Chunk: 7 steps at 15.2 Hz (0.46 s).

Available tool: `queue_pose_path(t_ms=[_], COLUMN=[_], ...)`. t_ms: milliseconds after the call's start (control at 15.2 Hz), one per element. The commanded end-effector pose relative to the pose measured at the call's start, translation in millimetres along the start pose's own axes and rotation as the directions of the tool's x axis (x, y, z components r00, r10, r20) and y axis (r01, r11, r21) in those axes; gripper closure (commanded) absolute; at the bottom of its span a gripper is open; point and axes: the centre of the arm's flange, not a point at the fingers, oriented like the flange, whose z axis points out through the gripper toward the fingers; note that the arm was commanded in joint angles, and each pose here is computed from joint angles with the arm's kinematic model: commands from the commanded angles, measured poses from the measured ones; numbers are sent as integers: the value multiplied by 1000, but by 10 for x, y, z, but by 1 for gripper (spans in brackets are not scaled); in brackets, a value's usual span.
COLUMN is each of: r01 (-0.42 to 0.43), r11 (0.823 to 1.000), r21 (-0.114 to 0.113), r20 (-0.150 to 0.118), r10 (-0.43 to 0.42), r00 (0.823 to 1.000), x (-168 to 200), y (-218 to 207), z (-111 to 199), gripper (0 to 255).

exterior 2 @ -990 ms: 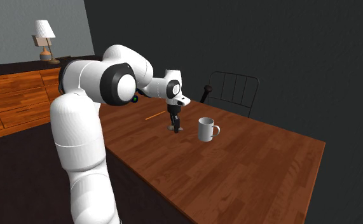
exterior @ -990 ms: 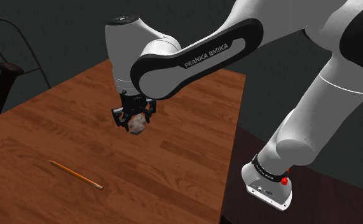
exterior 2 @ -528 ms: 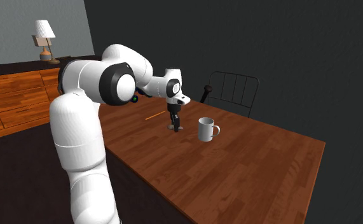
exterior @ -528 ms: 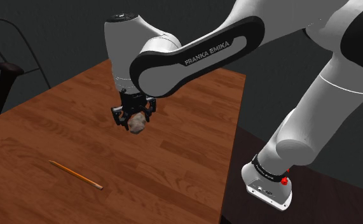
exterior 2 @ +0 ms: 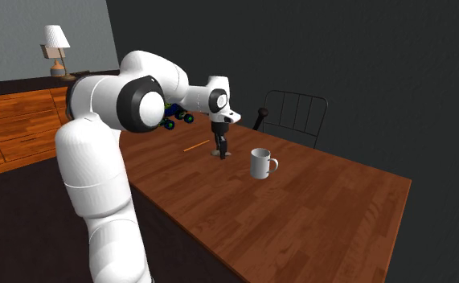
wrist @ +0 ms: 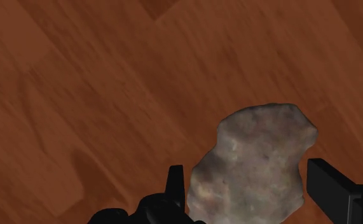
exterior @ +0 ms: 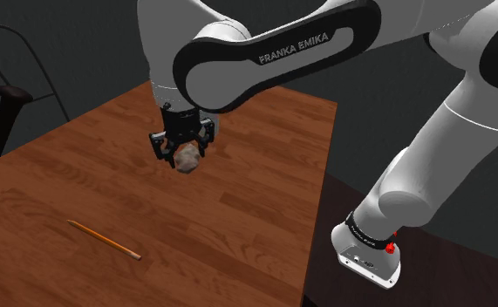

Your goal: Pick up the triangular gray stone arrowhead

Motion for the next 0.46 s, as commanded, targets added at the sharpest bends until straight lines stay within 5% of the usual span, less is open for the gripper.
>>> queue_pose_path(t_ms=[0,396], r01=[0,0], r11=[1000,1000], r21=[0,0], r20=[0,0], r10=[0,0], r00=[1000,1000], x=[5,7], y=[3,9], z=[-108,-327], gripper=[255,255])
